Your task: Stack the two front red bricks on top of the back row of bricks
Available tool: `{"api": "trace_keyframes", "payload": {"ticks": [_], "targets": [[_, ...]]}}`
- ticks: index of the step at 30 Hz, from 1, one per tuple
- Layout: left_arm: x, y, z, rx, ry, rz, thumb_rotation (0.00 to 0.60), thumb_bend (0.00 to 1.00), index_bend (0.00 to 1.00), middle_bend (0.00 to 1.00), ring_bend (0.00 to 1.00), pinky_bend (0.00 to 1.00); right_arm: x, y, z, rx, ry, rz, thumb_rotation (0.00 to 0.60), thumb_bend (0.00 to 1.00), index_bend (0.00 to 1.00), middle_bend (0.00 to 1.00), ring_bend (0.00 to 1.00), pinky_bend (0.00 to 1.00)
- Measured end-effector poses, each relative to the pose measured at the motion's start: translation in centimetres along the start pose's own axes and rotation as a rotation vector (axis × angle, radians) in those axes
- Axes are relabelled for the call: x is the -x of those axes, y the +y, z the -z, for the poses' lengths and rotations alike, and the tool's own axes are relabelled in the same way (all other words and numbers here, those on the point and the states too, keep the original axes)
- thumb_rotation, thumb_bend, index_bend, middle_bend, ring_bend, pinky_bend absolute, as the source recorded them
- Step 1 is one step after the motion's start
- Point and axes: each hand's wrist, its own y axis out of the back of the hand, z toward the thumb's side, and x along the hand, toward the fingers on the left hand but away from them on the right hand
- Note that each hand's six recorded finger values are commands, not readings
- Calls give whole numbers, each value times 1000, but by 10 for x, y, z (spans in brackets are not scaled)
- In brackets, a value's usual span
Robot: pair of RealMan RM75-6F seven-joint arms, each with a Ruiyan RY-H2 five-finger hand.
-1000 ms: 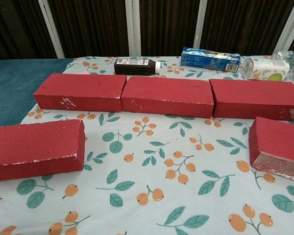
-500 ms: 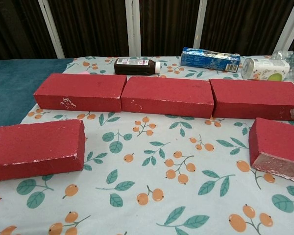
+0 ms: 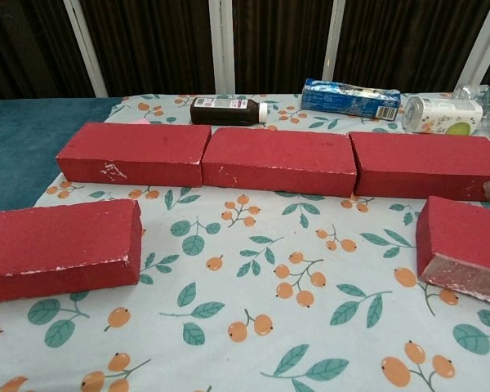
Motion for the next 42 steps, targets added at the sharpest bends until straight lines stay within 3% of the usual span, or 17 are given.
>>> {"api": "trace_keyframes", "payload": {"ticks": [6,12,19,26,35,42], "targets": [[-1,-1,0,-2,0,1,600,0,46,0,0,123,-14,36,0,20,34,64,600,153,295,442,214,0],[-2,2,0,4,-1,-23,600,0,46,0,0,123,-24,86,-7,15,95,141,600,153,300,442,213,0],[-5,1,0,0,-6,-45,600,0,48,0,0,123,-13,123,-48,-75,213,202,600,153,300,442,213,0],[-9,-4,-2,-26,2,-39,600,0,48,0,0,123,8,149,-96,-161,263,230,600,154,300,442,213,0],[-13,-10,-2,-58,23,-31,600,0,48,0,0,123,36,168,-153,-215,228,185,600,154,300,442,213,0],[-13,-11,-3,-65,33,-31,600,0,48,0,0,123,61,165,-172,-172,130,68,600,153,300,442,213,0]]}}
